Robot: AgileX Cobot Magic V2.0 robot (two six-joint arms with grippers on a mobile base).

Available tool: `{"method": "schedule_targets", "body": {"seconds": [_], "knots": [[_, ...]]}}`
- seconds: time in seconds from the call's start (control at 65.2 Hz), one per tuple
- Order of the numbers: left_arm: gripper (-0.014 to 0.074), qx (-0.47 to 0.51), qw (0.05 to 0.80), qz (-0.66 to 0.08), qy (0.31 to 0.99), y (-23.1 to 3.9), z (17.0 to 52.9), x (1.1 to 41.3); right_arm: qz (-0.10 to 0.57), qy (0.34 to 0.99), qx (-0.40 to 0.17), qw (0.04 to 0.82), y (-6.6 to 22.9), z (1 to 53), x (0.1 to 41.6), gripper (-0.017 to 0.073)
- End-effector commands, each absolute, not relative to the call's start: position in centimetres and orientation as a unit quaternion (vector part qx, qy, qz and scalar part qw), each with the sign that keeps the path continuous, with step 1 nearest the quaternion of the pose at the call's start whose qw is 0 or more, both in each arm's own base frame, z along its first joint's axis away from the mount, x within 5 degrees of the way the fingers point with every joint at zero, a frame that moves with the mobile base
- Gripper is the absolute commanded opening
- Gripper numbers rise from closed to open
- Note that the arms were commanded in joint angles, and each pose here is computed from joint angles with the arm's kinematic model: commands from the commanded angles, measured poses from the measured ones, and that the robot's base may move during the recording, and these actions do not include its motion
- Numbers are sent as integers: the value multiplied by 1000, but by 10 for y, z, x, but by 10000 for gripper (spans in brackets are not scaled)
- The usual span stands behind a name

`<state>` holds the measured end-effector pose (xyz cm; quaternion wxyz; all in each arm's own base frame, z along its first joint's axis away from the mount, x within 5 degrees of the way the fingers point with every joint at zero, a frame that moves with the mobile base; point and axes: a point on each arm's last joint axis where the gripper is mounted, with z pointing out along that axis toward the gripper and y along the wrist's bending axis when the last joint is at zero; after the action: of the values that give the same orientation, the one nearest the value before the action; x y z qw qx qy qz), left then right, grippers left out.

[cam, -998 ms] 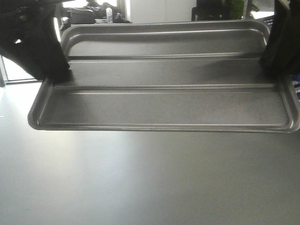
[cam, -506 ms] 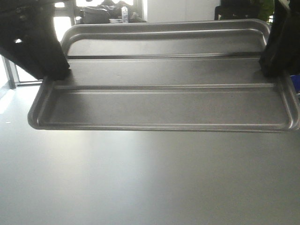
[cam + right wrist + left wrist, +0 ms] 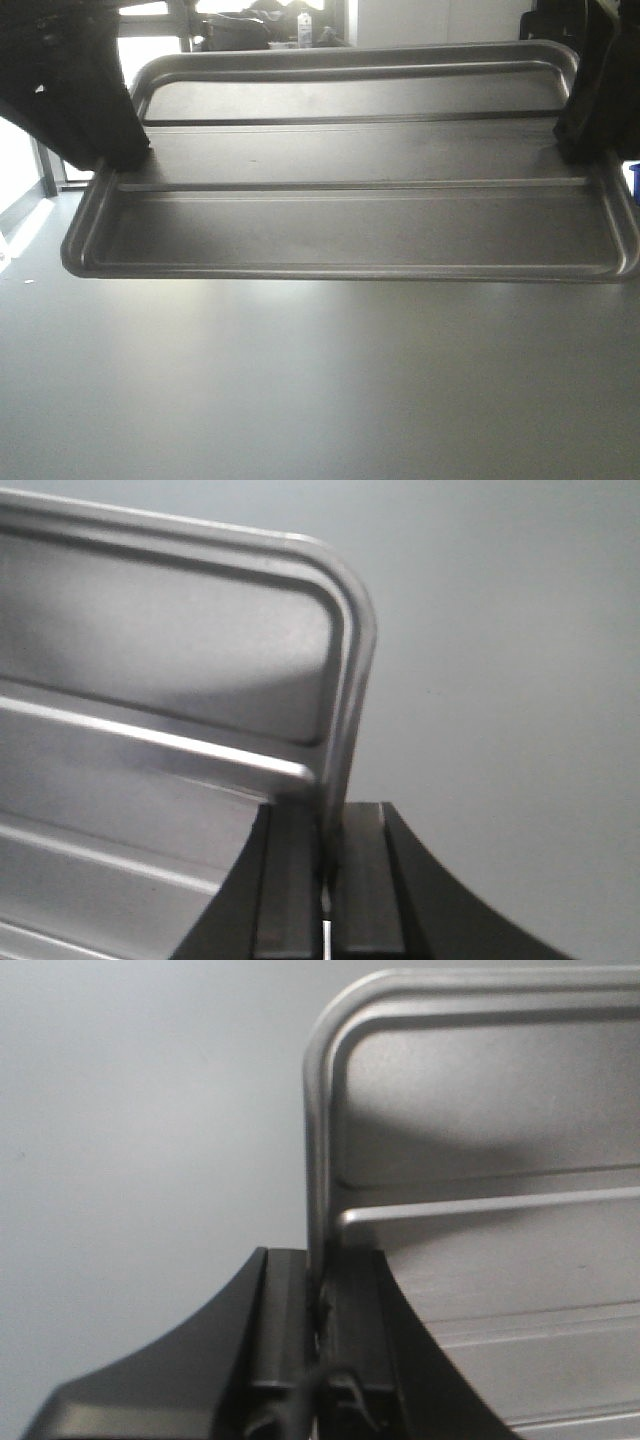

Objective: Grab silver tray and stack on right shelf
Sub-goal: 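Hold the tray level with both grippers while the base drives to another shelf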

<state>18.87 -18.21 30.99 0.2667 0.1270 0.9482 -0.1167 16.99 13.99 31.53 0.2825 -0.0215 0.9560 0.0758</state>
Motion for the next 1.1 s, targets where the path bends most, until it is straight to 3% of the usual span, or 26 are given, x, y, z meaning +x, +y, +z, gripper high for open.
{"method": "schedule_targets", "body": {"seconds": [0.0, 1.09], "knots": [[-94, 140, 304, -143, 932, -184, 329, 187, 95, 938, -41, 330, 140, 332, 171, 57], [-94, 140, 304, -143, 932, -184, 329, 187, 96, 938, -41, 331, 140, 332, 171, 57]]}}
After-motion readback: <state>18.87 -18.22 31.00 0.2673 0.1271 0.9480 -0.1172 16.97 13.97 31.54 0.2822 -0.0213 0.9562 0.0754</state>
